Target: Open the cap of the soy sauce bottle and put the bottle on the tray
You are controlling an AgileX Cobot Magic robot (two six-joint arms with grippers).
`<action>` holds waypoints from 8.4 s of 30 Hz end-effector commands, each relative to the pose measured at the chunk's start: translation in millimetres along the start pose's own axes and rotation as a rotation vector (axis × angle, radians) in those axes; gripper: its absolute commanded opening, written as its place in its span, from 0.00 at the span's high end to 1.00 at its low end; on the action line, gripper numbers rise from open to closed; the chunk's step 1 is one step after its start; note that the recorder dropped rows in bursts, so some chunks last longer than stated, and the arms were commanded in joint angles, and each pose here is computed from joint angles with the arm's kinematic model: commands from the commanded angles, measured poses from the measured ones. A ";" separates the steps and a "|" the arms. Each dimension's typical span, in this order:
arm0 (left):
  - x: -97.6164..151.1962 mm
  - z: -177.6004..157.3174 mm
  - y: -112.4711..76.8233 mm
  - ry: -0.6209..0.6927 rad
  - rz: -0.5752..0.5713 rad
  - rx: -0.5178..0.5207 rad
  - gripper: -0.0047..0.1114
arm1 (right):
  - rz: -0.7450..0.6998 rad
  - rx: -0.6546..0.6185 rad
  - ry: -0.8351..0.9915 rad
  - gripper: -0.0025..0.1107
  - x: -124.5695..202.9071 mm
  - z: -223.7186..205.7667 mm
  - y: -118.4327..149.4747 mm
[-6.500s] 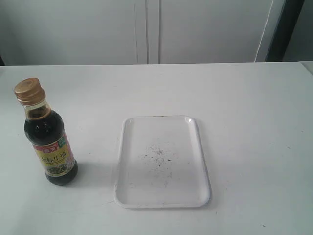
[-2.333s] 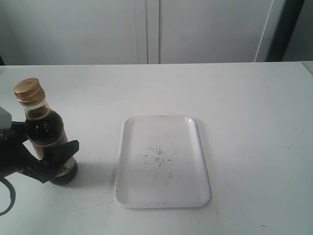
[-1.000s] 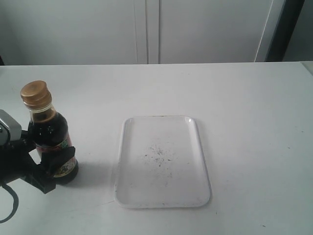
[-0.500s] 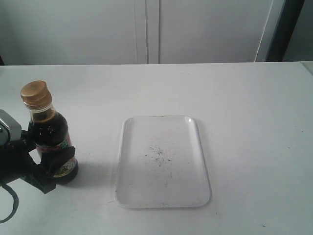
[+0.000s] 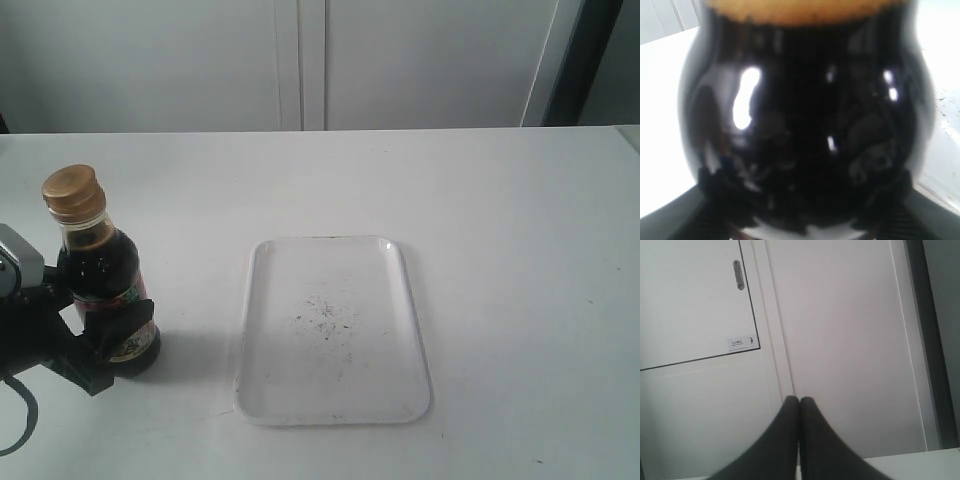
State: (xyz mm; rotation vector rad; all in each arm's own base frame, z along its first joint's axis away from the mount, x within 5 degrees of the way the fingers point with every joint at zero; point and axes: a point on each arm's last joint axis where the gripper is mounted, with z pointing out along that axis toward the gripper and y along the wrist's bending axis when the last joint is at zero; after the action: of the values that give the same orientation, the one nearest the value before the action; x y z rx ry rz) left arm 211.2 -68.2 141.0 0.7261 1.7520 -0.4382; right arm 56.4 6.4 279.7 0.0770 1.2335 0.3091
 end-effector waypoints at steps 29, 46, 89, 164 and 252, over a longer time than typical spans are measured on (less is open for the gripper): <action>4.2 -1.1 -5.3 0.028 0.011 0.035 0.96 | -0.306 -0.022 0.187 0.98 -7.8 166.5 6.2; 4.2 -1.1 -5.3 0.028 0.011 0.035 0.96 | -0.547 -0.145 0.333 0.98 99.7 179.1 43.3; 4.2 -1.1 -5.3 0.028 0.008 0.035 0.96 | -0.811 -0.598 0.228 0.98 187.6 161.2 287.2; 4.0 -1.1 -4.0 0.027 0.002 0.021 0.96 | -0.409 -0.713 0.495 0.98 120.3 219.8 313.8; -145.9 37.7 -56.9 -0.274 -0.059 0.139 0.96 | -0.409 0.036 1.079 0.98 65.0 235.6 -14.7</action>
State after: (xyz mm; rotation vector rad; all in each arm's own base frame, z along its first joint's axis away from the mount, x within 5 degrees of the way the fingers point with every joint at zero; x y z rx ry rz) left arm 225.1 -157.4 246.4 0.6907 1.6059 -0.6107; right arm 299.1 42.7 293.6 -0.4113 2.2944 -0.0656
